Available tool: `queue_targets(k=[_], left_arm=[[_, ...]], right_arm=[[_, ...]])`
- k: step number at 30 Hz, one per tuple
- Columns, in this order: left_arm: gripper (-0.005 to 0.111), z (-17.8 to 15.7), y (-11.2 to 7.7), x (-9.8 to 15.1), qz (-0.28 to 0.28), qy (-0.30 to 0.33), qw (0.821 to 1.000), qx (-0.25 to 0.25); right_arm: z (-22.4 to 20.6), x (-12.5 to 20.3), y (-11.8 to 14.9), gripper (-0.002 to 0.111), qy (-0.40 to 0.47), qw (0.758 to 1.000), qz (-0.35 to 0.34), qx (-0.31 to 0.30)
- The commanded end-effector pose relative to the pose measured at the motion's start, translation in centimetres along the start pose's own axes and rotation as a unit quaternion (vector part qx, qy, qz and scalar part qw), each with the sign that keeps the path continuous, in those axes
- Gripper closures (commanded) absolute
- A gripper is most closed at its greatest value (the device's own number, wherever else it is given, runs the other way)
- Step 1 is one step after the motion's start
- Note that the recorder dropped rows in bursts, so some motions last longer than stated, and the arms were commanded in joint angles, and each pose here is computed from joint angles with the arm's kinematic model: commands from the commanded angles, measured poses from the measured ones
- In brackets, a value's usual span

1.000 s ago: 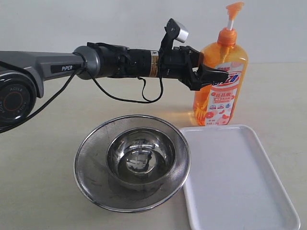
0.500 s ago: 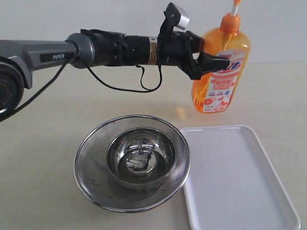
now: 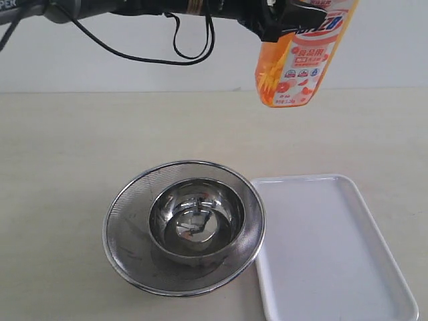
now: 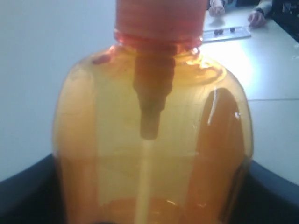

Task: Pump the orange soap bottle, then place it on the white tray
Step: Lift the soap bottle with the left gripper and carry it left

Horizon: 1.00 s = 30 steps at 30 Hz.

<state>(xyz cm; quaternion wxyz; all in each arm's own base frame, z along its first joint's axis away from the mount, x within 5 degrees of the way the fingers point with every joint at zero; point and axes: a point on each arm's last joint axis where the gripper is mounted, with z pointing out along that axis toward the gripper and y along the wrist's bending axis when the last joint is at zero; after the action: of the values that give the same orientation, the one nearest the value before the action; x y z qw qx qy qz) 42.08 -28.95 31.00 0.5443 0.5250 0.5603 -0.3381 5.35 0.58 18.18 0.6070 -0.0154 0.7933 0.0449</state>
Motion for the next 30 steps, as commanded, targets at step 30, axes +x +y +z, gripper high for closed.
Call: queue_targets(k=[30], left_arm=[[0.102, -13.4, -4.9, -7.6, -0.033, 0.02, 0.977, -0.211]], right_arm=[[0.0, -0.1, 0.0, 0.108, -0.008, 1.0, 0.0, 0.0]])
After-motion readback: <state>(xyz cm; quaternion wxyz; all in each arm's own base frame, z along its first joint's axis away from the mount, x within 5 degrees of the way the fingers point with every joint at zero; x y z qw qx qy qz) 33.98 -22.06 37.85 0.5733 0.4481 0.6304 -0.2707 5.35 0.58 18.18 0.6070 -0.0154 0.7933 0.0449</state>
